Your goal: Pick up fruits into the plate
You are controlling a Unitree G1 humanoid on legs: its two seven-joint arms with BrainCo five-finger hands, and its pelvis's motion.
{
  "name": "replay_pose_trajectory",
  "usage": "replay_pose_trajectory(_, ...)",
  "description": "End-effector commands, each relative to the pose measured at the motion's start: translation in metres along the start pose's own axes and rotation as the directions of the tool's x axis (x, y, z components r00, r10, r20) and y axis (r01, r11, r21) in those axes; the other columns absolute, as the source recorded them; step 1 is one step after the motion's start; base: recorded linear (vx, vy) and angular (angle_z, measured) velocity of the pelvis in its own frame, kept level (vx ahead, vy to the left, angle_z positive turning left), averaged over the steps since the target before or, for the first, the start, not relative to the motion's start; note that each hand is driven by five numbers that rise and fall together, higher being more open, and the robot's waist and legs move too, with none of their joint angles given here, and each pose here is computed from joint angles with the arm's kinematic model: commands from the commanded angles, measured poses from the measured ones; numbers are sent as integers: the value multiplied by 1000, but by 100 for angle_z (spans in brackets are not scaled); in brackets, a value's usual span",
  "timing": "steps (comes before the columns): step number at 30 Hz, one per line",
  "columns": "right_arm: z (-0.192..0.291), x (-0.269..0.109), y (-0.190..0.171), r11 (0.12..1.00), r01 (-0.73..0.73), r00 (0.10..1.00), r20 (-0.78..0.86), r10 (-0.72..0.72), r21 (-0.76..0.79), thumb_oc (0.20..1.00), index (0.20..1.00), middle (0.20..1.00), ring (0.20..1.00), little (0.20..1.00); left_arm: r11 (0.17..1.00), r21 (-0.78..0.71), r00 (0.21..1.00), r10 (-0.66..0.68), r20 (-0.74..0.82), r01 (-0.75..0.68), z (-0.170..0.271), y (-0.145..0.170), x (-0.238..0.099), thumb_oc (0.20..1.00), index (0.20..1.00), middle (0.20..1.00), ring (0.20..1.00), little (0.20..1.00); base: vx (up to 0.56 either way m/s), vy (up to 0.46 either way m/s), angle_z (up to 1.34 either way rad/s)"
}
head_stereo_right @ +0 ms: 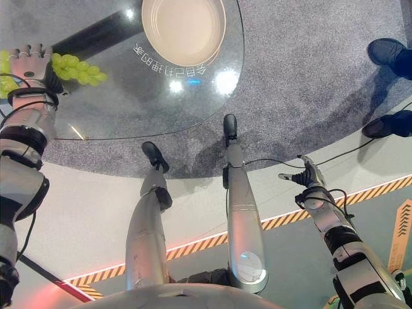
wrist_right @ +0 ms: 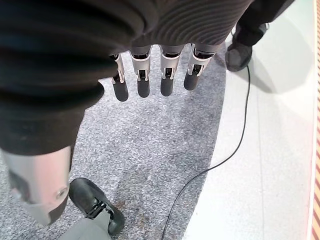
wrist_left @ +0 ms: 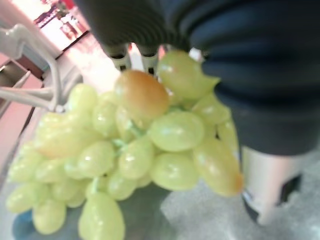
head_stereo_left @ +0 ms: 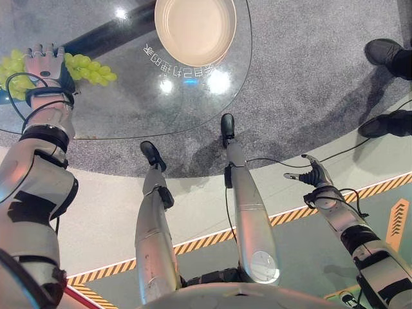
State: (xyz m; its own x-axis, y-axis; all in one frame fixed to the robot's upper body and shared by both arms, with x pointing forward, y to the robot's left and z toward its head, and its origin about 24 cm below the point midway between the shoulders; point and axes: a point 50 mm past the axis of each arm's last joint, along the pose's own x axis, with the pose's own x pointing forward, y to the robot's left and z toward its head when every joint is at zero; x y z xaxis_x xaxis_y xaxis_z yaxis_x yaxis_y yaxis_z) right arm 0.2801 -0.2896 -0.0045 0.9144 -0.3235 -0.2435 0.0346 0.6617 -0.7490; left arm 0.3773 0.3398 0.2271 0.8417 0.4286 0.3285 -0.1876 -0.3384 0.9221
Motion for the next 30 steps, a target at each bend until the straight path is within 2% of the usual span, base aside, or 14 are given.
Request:
replay_pose_trajectory(1, -7, -4, -5, 1000, 13, 1000, -6, -13, 7, 1000, 1000, 1000, 1000, 1000, 1000, 16, 989, -18, -150, 20, -39, -3, -1, 1000, 1000, 1000, 1000, 1000, 0, 0, 0)
replay_pose_trajectory(3, -4, -3, -4, 1000, 14, 1000, 4, -14, 15, 1000, 1000, 1000, 1000, 1000, 999, -20, 987, -36, -154, 34, -36, -6, -2, 200, 200, 200, 200, 200, 0, 0, 0)
replay_pose_trajectory(12, 7, 0, -4, 999, 20, 999, 41, -21, 38, 1000, 1000, 1000, 1000, 1000, 991, -117, 991, -76, -113, 63, -26, -9, -1, 200, 200, 200, 200, 200, 0, 0, 0)
replay_pose_trajectory(20, 12, -5, 0, 999, 15, 997, 73, -19, 52, 1000, 1000, 1000, 1000, 1000, 968, -232, 995, -99, 4, 97, -3, -13, -4, 200, 200, 200, 200, 200, -4, 0, 0)
replay_pose_trajectory(23, 12, -6, 3, 998, 14, 997, 77, -18, 56, 1000, 1000, 1000, 1000, 1000, 955, -277, 995, -103, 5, 101, -1, -17, -5, 200, 200, 200, 200, 200, -11, -5, 0)
replay_pose_trajectory(24, 10, -9, 7, 998, 9, 997, 81, -14, 62, 1000, 1000, 1000, 1000, 1000, 919, -382, 995, -99, 4, 93, 4, -22, -9, 200, 200, 200, 200, 200, -34, -25, 0)
replay_pose_trajectory(28, 10, -15, 16, 997, -5, 996, 87, -2, 74, 1000, 1000, 1000, 1000, 1000, 796, -599, 994, -110, -1, 88, 14, -32, -16, 200, 200, 200, 200, 200, -27, -42, 1)
replay_pose_trajectory(30, 9, -18, 20, 997, -11, 996, 89, 4, 81, 1000, 1000, 1000, 1000, 1000, 687, -722, 994, -106, 9, 80, 21, -40, -23, 200, 200, 200, 200, 200, -28, -31, 0)
